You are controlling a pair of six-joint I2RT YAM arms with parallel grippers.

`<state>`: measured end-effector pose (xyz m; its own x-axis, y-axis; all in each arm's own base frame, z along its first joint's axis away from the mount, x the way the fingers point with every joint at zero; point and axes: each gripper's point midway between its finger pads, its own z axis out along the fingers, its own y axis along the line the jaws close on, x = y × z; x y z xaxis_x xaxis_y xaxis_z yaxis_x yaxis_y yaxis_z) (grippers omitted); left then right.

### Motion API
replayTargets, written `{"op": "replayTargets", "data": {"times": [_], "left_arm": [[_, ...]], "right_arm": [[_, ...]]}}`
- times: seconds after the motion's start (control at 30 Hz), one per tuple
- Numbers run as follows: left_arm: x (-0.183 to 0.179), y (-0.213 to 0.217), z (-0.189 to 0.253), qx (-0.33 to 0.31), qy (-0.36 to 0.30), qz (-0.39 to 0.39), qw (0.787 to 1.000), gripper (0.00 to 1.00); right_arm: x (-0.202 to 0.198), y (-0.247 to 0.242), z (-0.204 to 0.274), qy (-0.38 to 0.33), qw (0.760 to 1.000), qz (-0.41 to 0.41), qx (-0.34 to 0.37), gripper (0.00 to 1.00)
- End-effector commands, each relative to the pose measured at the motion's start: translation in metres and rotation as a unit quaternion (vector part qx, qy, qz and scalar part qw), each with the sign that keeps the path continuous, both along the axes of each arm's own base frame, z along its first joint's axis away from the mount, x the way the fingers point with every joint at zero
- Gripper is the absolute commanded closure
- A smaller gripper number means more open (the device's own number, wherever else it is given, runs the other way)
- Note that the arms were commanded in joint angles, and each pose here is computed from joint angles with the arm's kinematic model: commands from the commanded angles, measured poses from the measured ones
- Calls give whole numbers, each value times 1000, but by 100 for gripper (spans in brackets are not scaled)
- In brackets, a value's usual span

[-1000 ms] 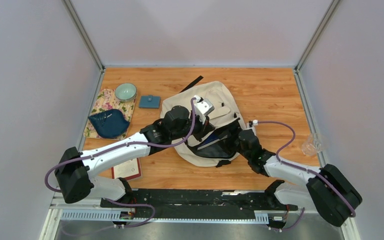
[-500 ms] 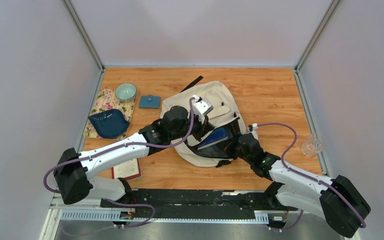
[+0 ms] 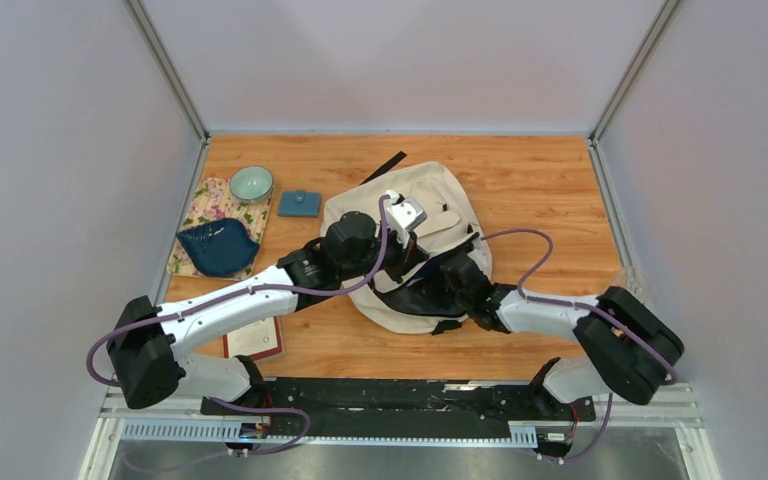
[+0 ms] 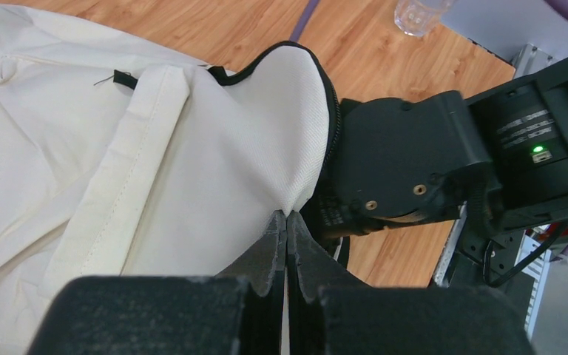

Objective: Pack the student bag
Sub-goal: Place the book in the student bag.

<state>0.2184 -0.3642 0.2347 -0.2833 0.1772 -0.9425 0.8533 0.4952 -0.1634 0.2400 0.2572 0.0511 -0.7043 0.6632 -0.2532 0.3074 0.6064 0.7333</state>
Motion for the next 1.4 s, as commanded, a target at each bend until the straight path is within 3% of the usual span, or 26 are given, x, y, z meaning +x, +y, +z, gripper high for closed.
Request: {"op": "replayTargets", "data": {"times": [0.0, 0.23, 0.47, 0.6, 0.63, 0.7, 0.73, 0.8, 1.0, 1.13, 1.27, 1.33, 1.37], "left_arm": [[-9, -5, 46, -63, -22, -20, 998, 100], [-13, -7, 44, -64, -12, -29, 997, 100], [-15, -4, 37, -61, -6, -29, 998, 100], [-14, 0, 31, -59, -3, -19, 998, 100], [-13, 1, 30, -59, -1, -13, 998, 100], [-14, 2, 27, -56, 1, -11, 998, 100], [-13, 3, 26, -56, 2, -9, 998, 100], [-13, 3, 22, -54, 7, -8, 998, 100], [-14, 2, 7, -57, 27, -3, 998, 100], [-19, -4, -12, -35, 62, -16, 997, 100], [-28, -6, -30, -19, 95, -31, 995, 85], [-33, -6, -39, -12, 112, -39, 993, 70], [-35, -7, -43, -9, 119, -41, 992, 57]], "right_arm": [[57, 28, 46, -92, 994, -37, 41, 100], [101, 25, 39, -110, 990, -85, 7, 100], [103, 14, 26, -104, 991, -84, -15, 97], [89, 10, 41, -128, 990, -64, 5, 80], [82, 7, 41, -137, 989, -50, 4, 70], [72, 8, 59, -153, 988, -30, 21, 62], [63, 3, 55, -150, 988, -23, 18, 54], [51, -2, 78, -168, 984, -19, 47, 50], [7, -38, 95, -126, 988, -55, 75, 45], [-32, -83, 66, -77, 993, -83, 12, 44], [-60, -131, 58, -69, 988, -140, -1, 43], [-72, -152, 67, -87, 982, -167, 19, 43], [-75, -158, 72, -99, 979, -173, 28, 43]]}}
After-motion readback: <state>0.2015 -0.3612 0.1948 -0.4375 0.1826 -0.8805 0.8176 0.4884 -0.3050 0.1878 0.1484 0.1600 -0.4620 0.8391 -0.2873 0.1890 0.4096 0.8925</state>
